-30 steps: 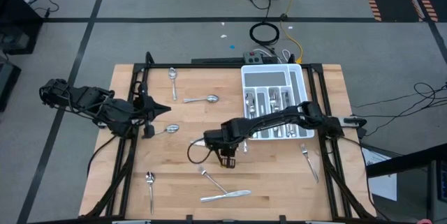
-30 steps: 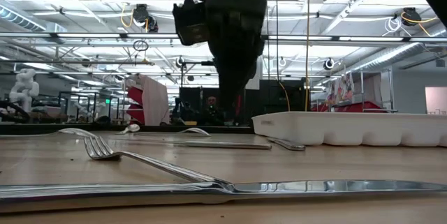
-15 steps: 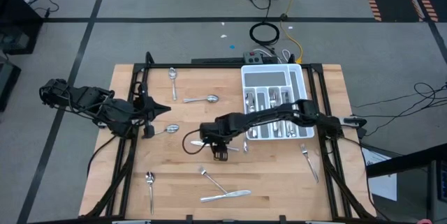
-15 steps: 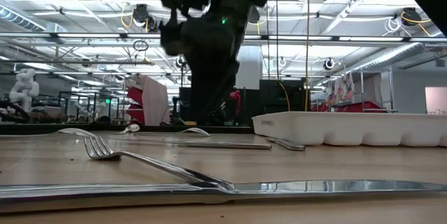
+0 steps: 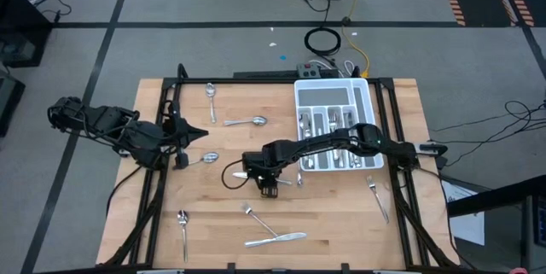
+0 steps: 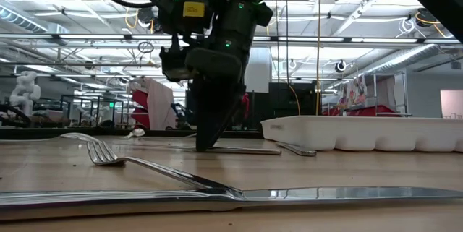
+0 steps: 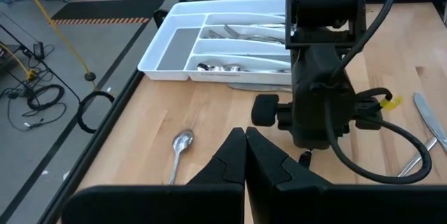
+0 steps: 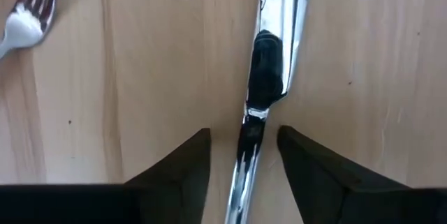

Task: Sort silverware
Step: Put the silver knife into the white silverware tray

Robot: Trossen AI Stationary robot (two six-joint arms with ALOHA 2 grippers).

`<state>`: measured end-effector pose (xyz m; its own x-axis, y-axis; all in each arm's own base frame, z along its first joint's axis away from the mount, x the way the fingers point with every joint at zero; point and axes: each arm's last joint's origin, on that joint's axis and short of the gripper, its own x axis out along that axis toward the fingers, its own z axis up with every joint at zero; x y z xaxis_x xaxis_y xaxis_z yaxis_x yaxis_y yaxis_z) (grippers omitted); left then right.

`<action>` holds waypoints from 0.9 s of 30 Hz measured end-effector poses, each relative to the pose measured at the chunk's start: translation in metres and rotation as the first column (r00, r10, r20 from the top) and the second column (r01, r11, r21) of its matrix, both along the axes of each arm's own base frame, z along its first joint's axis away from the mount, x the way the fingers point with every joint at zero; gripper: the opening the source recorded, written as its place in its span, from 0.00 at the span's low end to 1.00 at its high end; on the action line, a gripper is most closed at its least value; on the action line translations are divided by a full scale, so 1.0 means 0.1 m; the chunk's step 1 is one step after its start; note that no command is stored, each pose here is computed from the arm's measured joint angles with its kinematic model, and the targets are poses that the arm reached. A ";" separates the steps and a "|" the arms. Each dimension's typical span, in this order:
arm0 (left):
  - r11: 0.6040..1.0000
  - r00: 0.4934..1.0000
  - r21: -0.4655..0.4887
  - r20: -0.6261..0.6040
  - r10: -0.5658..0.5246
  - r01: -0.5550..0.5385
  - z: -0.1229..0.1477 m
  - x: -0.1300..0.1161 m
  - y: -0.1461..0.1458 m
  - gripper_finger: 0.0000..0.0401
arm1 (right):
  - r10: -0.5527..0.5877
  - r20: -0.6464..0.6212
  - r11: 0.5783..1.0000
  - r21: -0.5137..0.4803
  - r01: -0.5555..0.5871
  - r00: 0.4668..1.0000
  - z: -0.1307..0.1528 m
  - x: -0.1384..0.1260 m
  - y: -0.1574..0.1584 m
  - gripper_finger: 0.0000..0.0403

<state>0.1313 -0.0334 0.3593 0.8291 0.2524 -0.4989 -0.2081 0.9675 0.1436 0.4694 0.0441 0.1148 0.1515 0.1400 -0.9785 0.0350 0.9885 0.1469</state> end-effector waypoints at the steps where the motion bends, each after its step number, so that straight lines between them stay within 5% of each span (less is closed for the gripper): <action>1: 1.000 1.000 0.000 0.000 0.000 0.000 0.00 0.00 0.00 0.00 | 0.011 -0.005 1.000 -0.003 -0.011 1.000 -0.02 0.00 0.01 0.40; 9: 1.000 1.000 0.000 -0.001 0.000 0.000 0.00 0.00 0.00 0.00 | 0.010 -0.017 0.998 -0.059 -0.011 1.000 -0.07 -0.01 0.06 0.03; 27: 1.000 0.999 0.020 -0.044 0.006 -0.005 -0.04 -0.02 0.01 0.00 | -0.115 0.011 0.991 -0.069 0.116 0.993 0.37 0.16 0.06 0.00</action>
<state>0.1289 -0.0323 0.3557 0.8048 0.2673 -0.5299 -0.2063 0.9632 0.1725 0.4854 0.0501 0.1516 0.1699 0.0528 -0.9840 0.1486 0.9858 0.0786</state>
